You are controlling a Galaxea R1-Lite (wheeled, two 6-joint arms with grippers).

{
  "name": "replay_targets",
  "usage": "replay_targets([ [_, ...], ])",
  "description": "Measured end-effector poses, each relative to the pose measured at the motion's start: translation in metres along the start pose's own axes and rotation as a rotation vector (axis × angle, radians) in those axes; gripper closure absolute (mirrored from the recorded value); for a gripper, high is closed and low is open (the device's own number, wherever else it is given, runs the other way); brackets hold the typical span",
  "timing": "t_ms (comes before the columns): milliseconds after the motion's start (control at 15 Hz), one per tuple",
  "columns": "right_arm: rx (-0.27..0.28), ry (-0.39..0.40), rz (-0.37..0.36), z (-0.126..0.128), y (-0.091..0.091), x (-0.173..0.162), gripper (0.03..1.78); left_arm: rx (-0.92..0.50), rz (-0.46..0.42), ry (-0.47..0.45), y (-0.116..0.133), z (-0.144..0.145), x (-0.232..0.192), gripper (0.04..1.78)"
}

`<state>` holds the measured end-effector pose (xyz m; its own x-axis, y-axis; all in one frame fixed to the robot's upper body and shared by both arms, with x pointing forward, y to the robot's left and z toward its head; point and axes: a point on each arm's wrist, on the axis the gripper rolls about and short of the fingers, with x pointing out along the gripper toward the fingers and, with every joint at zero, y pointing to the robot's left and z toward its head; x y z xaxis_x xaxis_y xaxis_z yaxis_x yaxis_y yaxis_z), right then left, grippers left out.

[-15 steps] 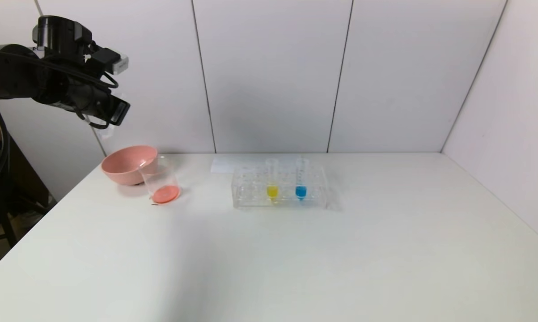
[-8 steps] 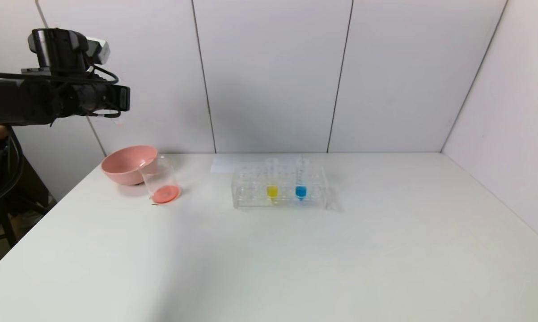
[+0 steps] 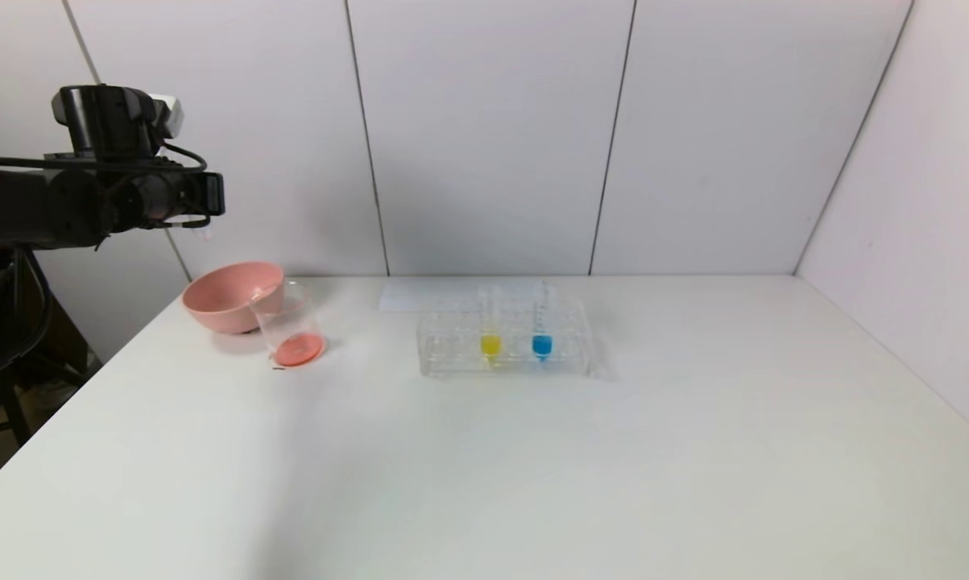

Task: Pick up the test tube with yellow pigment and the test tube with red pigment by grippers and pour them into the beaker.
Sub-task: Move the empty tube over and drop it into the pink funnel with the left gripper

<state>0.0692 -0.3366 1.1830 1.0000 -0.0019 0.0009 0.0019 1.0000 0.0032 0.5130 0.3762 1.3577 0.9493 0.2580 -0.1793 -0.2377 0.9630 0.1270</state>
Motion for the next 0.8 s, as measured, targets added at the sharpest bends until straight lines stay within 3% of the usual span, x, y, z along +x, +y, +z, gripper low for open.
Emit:
replay_targets([
  [800, 0.0, 0.0, 0.0, 0.0, 0.0, 0.0, 0.11, -0.02, 0.027, 0.139, 0.003, -0.081, 0.072, 1.35],
])
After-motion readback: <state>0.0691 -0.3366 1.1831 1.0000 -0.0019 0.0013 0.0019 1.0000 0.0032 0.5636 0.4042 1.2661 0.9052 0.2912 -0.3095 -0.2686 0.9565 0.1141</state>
